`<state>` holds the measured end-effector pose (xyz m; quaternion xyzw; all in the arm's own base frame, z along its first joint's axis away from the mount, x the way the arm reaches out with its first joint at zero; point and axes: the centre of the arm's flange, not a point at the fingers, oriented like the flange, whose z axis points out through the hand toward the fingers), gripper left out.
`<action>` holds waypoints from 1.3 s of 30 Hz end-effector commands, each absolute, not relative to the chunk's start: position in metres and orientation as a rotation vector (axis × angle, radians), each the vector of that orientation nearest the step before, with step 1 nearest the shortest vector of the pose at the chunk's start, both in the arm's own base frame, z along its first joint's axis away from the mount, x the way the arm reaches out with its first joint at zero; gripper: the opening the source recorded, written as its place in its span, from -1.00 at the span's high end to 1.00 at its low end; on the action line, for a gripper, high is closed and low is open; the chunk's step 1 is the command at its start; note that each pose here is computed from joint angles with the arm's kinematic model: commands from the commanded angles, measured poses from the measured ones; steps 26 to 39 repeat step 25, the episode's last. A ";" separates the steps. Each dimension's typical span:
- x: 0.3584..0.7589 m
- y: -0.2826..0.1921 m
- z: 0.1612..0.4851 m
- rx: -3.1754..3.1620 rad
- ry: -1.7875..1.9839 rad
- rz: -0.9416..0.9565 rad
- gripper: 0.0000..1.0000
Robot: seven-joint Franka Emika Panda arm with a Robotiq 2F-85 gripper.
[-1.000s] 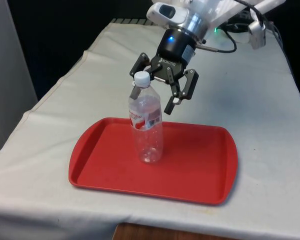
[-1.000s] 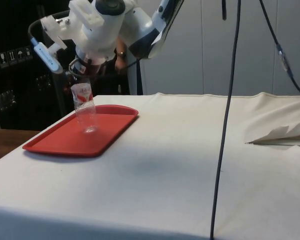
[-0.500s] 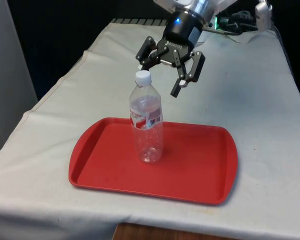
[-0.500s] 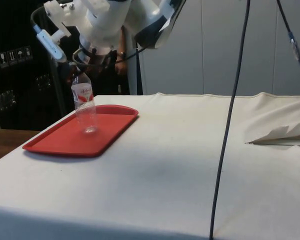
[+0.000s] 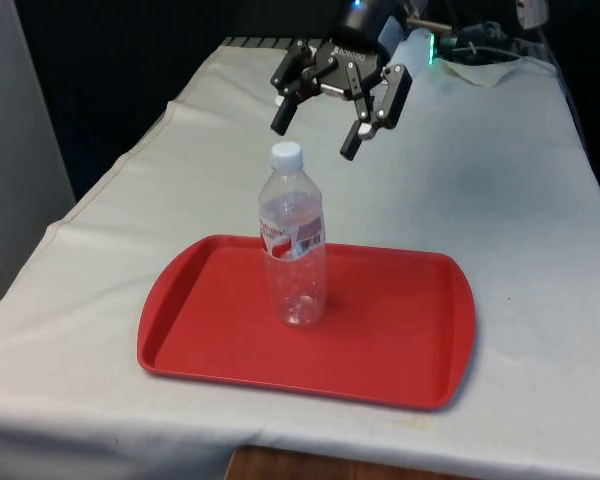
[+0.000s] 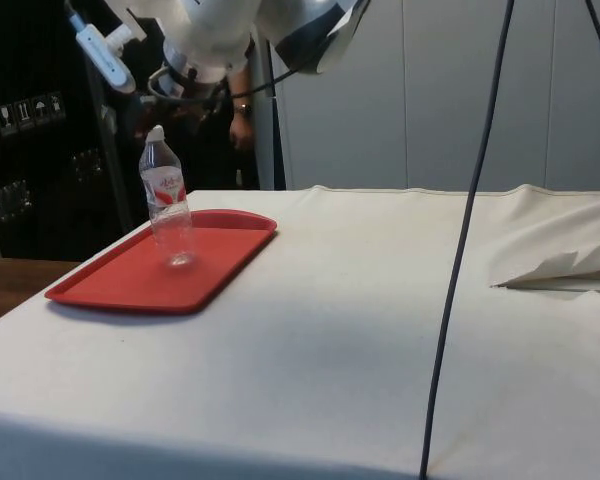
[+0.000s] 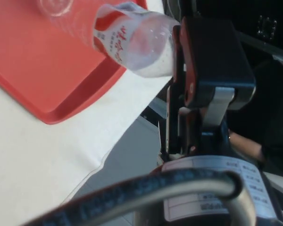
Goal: Place the bottle upright on the tray.
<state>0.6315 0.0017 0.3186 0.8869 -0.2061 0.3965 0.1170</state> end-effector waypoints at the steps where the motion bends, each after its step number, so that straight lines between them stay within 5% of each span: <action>1: 0.629 0.001 0.323 2.598 -0.604 1.162 -1.00; 21: 0.612 -0.001 0.374 2.556 -0.644 1.243 -1.00; 39: 0.609 -0.001 0.376 2.556 -0.646 1.244 -1.00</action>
